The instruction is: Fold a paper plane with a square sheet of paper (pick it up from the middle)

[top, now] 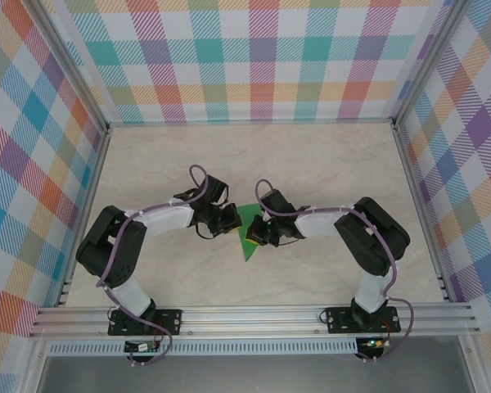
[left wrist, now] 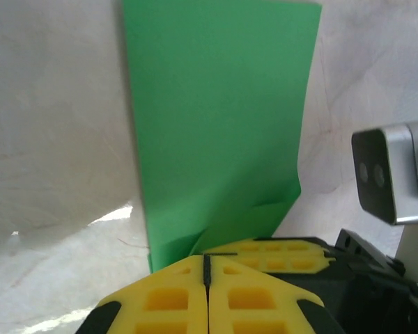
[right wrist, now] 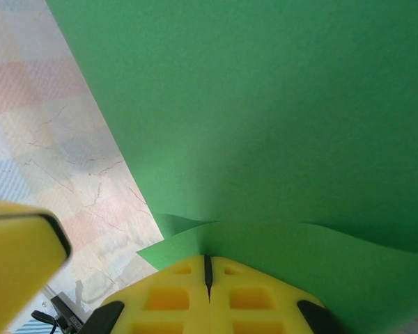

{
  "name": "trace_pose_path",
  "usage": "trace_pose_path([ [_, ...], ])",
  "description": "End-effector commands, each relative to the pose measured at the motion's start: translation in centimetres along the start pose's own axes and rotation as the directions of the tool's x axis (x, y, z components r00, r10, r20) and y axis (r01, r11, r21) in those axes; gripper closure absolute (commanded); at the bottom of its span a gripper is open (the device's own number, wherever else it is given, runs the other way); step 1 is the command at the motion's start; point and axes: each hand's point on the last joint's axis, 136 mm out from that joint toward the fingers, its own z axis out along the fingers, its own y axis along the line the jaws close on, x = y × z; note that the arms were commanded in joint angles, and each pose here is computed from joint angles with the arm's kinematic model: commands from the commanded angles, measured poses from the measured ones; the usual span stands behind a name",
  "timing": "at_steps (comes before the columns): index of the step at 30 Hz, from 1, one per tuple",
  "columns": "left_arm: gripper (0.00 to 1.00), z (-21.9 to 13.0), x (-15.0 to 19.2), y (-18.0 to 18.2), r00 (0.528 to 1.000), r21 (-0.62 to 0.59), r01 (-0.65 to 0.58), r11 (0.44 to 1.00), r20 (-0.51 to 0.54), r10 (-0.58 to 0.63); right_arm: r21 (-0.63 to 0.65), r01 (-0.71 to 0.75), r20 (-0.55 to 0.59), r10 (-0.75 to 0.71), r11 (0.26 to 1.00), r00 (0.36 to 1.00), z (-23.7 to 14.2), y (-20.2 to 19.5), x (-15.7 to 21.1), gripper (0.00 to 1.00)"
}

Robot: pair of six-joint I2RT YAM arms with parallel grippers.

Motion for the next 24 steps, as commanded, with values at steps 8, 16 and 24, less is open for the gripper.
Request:
trace_pose_path([
  [8, 1.0, 1.4, 1.8, 0.6, 0.998, -0.018, 0.002, 1.0, -0.059, -0.003, 0.171, -0.043, -0.027, 0.049, 0.984, 0.998, 0.9, -4.8, 1.2, 0.99],
  [16, 1.0, 2.1, 2.1, 0.9, 0.997, -0.027, 0.01, 1.0, -0.077, -0.012, 0.171, -0.047, -0.025, 0.052, 0.984, 0.998, 0.8, -4.9, 1.2, 0.99],
  [24, 1.0, 2.4, 2.3, 1.5, 0.996, -0.053, 0.011, 0.999, -0.088, -0.015, 0.174, -0.048, -0.028, 0.053, 0.984, 0.998, 0.9, -5.0, 1.3, 0.99],
])
